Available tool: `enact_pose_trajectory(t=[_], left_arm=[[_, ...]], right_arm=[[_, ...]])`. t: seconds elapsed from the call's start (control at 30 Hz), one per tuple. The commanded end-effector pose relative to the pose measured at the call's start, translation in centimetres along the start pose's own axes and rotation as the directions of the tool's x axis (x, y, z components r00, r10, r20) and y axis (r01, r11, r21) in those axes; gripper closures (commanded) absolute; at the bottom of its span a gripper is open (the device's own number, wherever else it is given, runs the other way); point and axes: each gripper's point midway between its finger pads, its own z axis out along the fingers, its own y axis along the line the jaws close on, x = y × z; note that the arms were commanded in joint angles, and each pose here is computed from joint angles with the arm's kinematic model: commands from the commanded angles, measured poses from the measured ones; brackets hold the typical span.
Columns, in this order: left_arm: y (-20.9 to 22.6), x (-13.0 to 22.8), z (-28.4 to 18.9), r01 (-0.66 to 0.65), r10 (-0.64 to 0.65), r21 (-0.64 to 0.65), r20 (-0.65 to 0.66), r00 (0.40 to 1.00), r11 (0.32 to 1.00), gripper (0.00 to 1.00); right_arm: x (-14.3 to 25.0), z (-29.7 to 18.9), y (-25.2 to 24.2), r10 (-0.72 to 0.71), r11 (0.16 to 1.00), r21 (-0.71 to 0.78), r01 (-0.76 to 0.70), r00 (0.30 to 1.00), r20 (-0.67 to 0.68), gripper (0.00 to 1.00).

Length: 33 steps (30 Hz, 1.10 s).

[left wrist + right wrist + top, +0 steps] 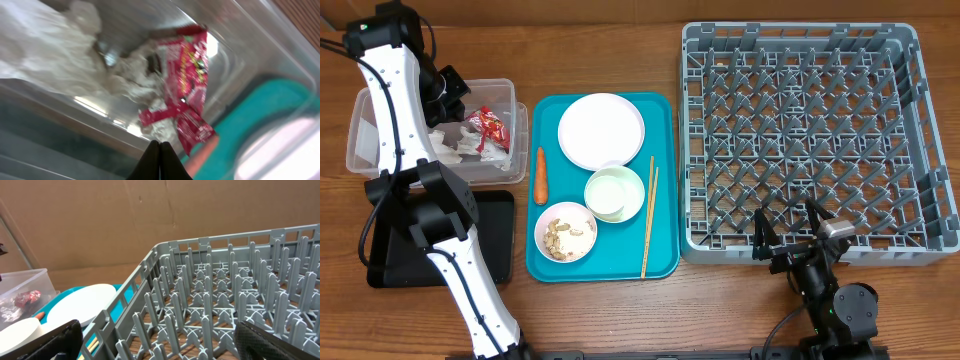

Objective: Sort waste into correct bins and load items into the dishwasher
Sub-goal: 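Carry the red wrapper left and drop it into the clear bin, then move the left gripper to the bowl of food scraps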

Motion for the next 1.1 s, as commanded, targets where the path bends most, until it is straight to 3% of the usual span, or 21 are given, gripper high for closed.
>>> enact_pose_trajectory(t=[0.0,0.2,0.27,0.67,0.9,1.07], left_arm=[[-2.1,1.4,0.2,-0.101,0.113,0.155,-0.071,0.991,0.983,0.96],[-6.1,3.9,-1.2,-0.269,0.333,0.423,-0.082,0.939,0.865,0.96],[-6.7,4.1,-1.5,-0.279,0.350,0.460,-0.074,0.934,0.843,0.96],[-7.6,4.6,-2.4,-0.252,0.324,0.465,-0.080,0.943,0.848,0.96],[-7.4,5.1,-6.1,-0.333,0.353,0.390,0.022,0.936,0.858,0.96],[-9.5,7.3,-10.1,-0.421,0.410,0.386,0.116,0.905,0.821,0.96]], right_arm=[[0.1,0.0,0.0,-0.003,1.000,-0.004,0.003,1.000,0.006,0.00],[0.1,0.0,0.0,-0.003,1.000,-0.004,0.003,1.000,0.006,0.00],[0.1,0.0,0.0,-0.003,1.000,-0.004,0.003,1.000,0.006,0.00],[0.1,0.0,0.0,-0.003,1.000,-0.004,0.003,1.000,0.006,0.00],[0.1,0.0,0.0,-0.003,1.000,-0.004,0.003,1.000,0.006,0.00],[0.1,0.0,0.0,-0.003,1.000,-0.004,0.003,1.000,0.006,0.00]])
